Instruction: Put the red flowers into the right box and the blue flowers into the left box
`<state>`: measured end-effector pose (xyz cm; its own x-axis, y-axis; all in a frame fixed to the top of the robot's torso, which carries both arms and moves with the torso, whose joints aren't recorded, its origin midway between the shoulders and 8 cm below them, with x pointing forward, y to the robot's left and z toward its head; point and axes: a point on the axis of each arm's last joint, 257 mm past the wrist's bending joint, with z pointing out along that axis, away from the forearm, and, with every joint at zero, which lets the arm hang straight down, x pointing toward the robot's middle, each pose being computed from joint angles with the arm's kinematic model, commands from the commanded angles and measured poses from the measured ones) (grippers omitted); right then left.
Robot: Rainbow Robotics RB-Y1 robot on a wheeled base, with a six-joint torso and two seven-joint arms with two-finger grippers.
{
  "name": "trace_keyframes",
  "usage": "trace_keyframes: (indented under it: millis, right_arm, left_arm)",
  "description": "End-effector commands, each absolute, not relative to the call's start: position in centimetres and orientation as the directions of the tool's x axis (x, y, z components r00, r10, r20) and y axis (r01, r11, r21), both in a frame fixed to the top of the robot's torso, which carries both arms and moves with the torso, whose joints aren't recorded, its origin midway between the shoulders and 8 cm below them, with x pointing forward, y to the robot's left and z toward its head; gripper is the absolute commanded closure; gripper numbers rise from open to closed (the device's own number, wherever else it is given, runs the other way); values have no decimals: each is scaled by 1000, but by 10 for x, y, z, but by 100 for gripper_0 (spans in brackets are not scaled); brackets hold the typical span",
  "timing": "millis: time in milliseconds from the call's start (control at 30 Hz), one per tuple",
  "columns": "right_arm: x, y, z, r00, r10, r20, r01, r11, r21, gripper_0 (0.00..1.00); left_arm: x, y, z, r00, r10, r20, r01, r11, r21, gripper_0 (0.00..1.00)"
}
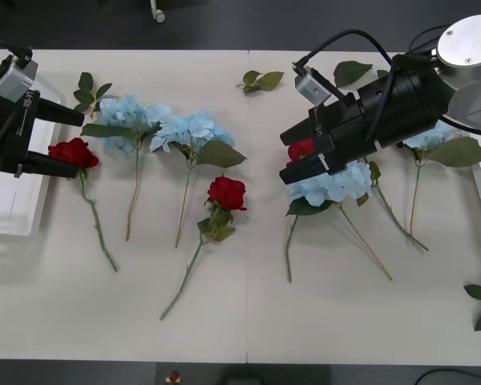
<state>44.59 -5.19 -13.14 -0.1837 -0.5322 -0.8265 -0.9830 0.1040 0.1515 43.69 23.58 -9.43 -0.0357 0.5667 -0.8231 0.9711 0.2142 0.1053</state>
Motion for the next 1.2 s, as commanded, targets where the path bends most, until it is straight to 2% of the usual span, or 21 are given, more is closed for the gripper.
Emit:
trace_keyframes:
  millis: [33, 200, 333, 533, 733, 800, 900, 967, 1033, 1167, 1200]
  right_arm:
    - [459, -38, -88, -94, -488, -867, -995, 84, 61, 0]
    - [470, -36, -46, -66, -466, -882, -995, 94, 25, 0]
    - [473, -37, -24, -162, -469, -868, -984, 138, 110, 0]
    - [473, -49, -7, -318, -501, -805, -946, 220, 237, 0]
    - [474, -79, -4, -657, -416, -629, -750, 447, 488, 0]
    - [478, -94, -8, -725, -384, -572, -681, 519, 516, 0]
    - [484, -122, -16, -789, -353, -503, -601, 612, 513, 0]
    - [493, -162, -27, -863, -288, -416, -481, 721, 498, 0]
    - [501, -195, -35, -897, -236, -373, -401, 789, 465, 0]
    - [516, -259, -50, -915, -187, -357, -310, 893, 327, 0]
    - [518, -286, -58, -917, -199, -345, -293, 923, 247, 0]
  left_arm:
    - [448, 255, -66, -35, 587, -809, 951, 269, 154, 0]
    - [452, 261, -71, -39, 611, -791, 945, 279, 169, 0]
    - [458, 270, -77, -64, 636, -769, 935, 308, 177, 0]
    - [472, 294, -92, -350, 579, -737, 845, 535, 19, 0]
    - [483, 319, -111, -600, 445, -664, 666, 738, -107, 0]
    - [485, 321, -116, -653, 395, -646, 609, 781, -139, 0]
    - [488, 321, -121, -717, 317, -620, 525, 831, -182, 0]
    - [488, 316, -132, -785, 206, -584, 410, 880, -241, 0]
    - [487, 312, -139, -821, 126, -557, 321, 908, -268, 0]
    - [493, 304, -146, -837, 18, -547, 194, 944, -267, 0]
    - [495, 304, -151, -840, -17, -543, 152, 952, -266, 0]
